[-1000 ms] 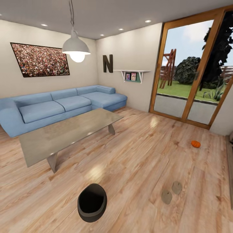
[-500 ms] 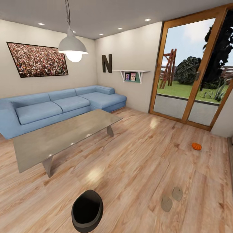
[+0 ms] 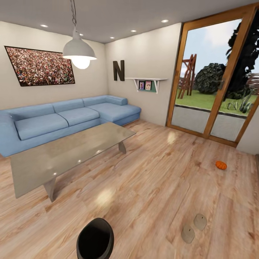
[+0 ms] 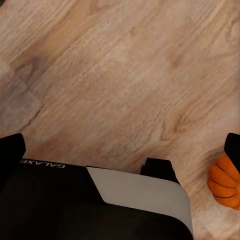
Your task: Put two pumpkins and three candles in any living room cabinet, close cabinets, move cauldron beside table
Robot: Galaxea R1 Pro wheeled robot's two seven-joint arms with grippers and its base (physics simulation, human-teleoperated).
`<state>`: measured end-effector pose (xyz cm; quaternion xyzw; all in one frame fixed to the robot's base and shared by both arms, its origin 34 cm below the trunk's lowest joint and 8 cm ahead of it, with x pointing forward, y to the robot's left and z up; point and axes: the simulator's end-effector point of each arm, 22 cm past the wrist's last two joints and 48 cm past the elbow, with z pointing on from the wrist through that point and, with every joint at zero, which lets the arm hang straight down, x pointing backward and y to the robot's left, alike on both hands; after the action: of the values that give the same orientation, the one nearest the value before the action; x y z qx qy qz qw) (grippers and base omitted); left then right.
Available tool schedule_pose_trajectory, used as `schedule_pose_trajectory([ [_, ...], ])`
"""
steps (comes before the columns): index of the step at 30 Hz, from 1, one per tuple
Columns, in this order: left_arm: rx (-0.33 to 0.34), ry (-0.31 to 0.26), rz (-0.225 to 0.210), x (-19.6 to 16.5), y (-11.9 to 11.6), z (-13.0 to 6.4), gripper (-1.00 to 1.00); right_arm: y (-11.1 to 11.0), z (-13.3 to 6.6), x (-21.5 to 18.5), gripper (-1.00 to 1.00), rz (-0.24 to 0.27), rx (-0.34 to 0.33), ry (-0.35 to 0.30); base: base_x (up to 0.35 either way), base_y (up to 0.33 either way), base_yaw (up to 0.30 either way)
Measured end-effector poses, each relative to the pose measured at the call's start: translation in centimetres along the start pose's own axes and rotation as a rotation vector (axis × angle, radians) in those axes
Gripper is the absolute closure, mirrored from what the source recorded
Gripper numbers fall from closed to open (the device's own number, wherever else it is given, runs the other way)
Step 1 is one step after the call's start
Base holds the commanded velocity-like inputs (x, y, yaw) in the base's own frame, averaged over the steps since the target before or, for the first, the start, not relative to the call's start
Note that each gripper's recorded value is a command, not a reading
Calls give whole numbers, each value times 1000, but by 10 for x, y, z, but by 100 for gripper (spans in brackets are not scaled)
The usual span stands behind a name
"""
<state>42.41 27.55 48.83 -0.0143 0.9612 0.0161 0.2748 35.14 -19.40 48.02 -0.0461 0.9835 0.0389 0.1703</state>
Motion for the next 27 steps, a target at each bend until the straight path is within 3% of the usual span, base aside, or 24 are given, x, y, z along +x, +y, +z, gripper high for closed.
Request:
schedule_pose_trajectory([
  [27, 0, 1, 0, 0, 0, 0, -100, 0, 0, 0, -100, 0, -1, 0, 137, 23, 0],
])
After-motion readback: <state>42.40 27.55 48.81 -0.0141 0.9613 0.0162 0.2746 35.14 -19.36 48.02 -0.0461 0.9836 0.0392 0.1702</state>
